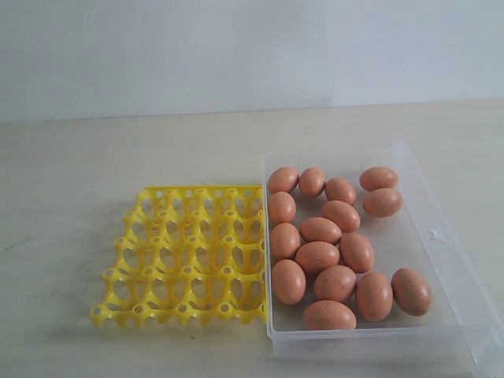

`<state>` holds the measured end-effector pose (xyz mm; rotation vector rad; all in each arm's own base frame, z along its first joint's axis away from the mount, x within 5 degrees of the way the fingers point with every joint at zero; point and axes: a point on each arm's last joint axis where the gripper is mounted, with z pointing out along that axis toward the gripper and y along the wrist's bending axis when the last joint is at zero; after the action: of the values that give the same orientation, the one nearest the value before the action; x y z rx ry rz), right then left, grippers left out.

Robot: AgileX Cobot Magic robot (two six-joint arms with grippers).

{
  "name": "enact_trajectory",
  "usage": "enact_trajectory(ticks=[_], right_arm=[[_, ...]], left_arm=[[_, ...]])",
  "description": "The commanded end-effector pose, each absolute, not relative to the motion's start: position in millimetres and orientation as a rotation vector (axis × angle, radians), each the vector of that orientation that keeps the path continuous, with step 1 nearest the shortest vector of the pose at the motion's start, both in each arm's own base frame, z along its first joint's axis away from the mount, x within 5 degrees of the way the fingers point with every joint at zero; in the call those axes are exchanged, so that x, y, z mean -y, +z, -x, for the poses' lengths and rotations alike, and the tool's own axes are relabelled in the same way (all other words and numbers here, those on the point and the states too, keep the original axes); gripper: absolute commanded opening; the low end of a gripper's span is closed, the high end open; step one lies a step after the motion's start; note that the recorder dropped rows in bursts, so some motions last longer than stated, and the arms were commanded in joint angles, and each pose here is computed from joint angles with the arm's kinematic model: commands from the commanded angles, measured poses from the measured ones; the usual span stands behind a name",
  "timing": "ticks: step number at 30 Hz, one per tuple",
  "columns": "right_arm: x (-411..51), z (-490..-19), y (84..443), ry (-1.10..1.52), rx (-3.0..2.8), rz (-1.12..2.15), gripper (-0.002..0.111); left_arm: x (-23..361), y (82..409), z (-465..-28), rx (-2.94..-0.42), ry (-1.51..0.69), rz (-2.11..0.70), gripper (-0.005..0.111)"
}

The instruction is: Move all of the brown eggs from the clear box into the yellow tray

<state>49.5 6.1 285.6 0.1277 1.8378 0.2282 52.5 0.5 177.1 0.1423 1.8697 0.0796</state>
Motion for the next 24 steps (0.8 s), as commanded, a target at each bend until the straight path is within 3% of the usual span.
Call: enact_trajectory(ticks=[1,16,24], right_arm=[[-6,-57,311,0.188,-1.942,-0.113,0.000],[-8,-115,357,0.150,-2.272,-0.141,0.000],[-15,-137,353,-0.002,-2.278,0.280,0.001]], left_arm=[[0,179,-53,-1.858,0.075,-0.135,0.000],[0,179,-53,-1.858,0.075,-0.135,0.000],[0,179,-53,-1.858,0.076,-0.136,0.000]])
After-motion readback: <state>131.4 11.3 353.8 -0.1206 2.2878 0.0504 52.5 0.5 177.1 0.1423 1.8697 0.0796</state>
